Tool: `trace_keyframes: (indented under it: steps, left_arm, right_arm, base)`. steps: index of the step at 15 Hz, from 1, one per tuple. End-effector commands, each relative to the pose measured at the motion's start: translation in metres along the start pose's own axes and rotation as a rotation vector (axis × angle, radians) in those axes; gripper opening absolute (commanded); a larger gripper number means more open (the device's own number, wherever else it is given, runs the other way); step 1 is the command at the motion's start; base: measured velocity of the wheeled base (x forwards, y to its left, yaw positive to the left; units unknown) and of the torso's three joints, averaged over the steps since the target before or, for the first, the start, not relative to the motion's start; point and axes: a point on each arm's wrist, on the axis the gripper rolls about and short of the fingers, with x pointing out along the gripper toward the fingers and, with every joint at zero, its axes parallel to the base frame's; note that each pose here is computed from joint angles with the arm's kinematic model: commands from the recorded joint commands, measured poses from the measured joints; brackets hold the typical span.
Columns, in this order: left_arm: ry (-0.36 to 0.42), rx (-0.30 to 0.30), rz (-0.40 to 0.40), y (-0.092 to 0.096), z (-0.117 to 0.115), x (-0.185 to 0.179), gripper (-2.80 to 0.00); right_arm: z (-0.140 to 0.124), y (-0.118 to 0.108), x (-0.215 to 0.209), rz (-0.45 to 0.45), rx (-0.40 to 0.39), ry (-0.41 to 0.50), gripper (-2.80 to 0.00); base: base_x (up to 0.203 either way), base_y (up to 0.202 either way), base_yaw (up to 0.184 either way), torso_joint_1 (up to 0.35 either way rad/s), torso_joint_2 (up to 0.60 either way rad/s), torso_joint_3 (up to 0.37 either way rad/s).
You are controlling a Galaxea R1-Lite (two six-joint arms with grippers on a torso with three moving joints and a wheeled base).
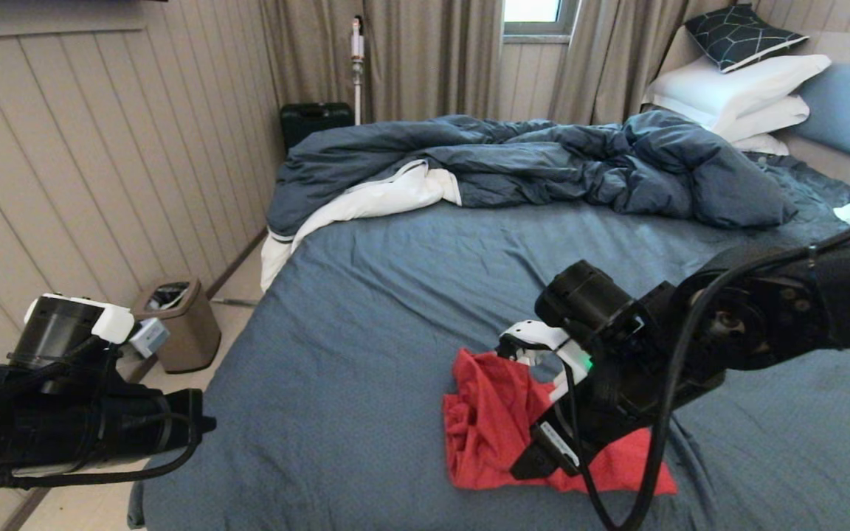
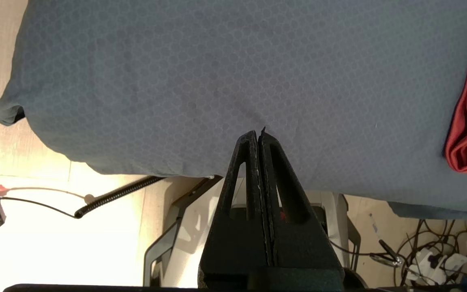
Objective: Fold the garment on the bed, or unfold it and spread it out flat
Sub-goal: Fold the red T-shirt
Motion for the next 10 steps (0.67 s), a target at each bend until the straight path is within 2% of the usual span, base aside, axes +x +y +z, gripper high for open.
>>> trace_keyframes:
  steps: [1,9,10]
  left_arm:
    - [0.004,-0.003,0.001,0.000,0.000,0.001,-2.80]
    - [0.013,-0.004,0.005,0.000,0.000,0.005,-2.80]
    - [0.012,-0.004,0.004,0.000,0.001,0.005,-2.80]
  right_arm:
    - [0.003,0.000,0.019,0.005,0.000,0.048,0.00]
    - [0.023,0.001,0.050,0.005,0.011,0.056,0.00]
    - [0.025,0.001,0.053,0.003,0.011,0.061,-0.82]
  base:
    - [0.000,0.000,0.000,0.000,0.00,0.000]
    - [0.000,0.000,0.000,0.000,0.00,0.000]
    - [0.000,0.000,0.000,0.000,0.00,0.000]
